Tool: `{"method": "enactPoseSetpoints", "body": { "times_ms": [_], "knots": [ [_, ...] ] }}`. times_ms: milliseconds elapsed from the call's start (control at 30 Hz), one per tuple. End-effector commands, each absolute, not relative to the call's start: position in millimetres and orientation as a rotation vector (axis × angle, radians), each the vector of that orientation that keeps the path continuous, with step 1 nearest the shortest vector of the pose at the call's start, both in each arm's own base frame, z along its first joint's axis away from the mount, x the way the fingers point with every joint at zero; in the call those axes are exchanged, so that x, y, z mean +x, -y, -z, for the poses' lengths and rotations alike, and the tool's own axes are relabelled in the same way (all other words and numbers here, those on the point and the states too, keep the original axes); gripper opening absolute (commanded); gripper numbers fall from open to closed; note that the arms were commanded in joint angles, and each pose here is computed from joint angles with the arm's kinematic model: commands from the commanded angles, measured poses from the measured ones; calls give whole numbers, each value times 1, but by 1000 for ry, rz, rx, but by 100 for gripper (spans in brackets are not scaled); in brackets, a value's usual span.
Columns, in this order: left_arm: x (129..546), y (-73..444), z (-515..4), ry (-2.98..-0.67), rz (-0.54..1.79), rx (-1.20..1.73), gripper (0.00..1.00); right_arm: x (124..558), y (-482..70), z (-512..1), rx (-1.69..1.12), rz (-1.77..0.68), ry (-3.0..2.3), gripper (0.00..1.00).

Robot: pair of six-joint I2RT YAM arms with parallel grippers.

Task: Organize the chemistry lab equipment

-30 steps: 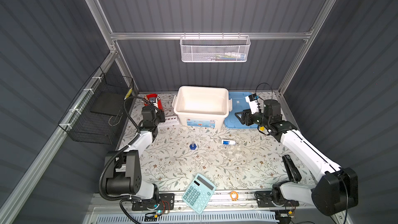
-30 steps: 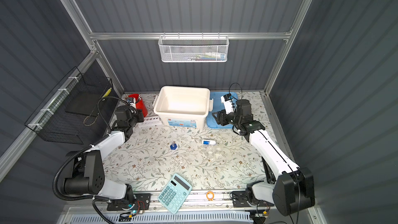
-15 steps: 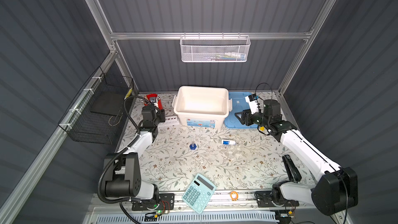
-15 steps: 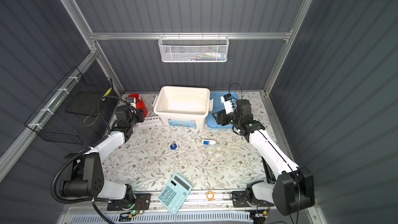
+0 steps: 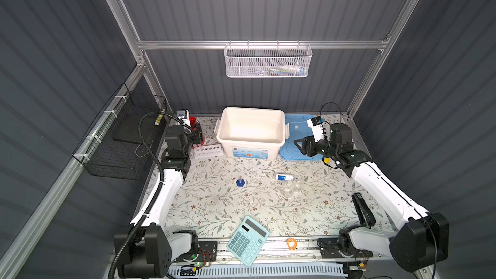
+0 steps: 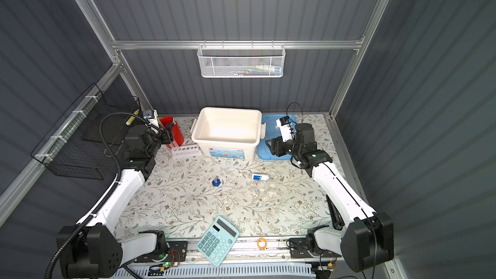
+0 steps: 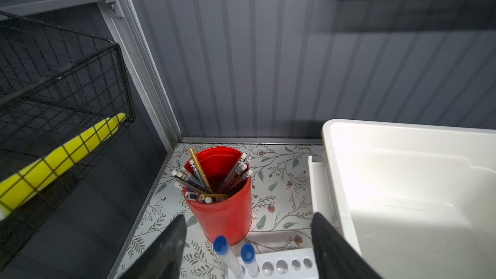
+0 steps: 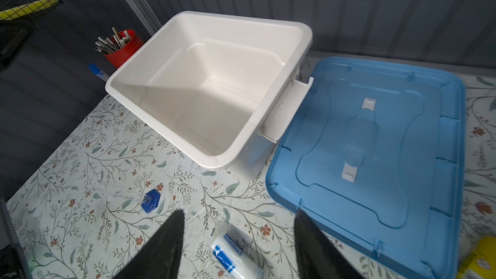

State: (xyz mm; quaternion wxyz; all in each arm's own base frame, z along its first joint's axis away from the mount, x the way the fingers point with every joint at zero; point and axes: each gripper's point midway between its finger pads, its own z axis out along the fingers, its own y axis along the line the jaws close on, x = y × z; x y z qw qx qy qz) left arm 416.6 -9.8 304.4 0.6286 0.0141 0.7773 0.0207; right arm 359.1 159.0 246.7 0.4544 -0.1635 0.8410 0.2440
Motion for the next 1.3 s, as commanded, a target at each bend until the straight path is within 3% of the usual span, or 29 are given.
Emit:
{"method": "enactPoseSetpoints", "body": {
  "times_ms": [0, 333, 567, 833, 1033, 1267],
  "knots": [
    [403, 23, -323, -1799, -7, 81, 78, 352, -158, -260, -408, -586, -2072, 66],
    [363, 52, -340, -1878, 144, 226, 85, 322, -210, -260, -671, -400, -2151, 65],
    [374, 59, -319, -1938, 222, 198, 87, 307, -275, -263, -853, -406, -2118, 66],
    [416, 80, -309, -1983, 379, 150, 85, 367, -266, -262, -517, -218, -2183, 66],
    [440, 107, -288, -2042, 326, 185, 85, 420, -238, -252, -242, -55, -2294, 63],
    [462, 111, -272, -2081, 291, 168, 85, 456, -212, -235, -90, -68, -2355, 61]
  ]
}}
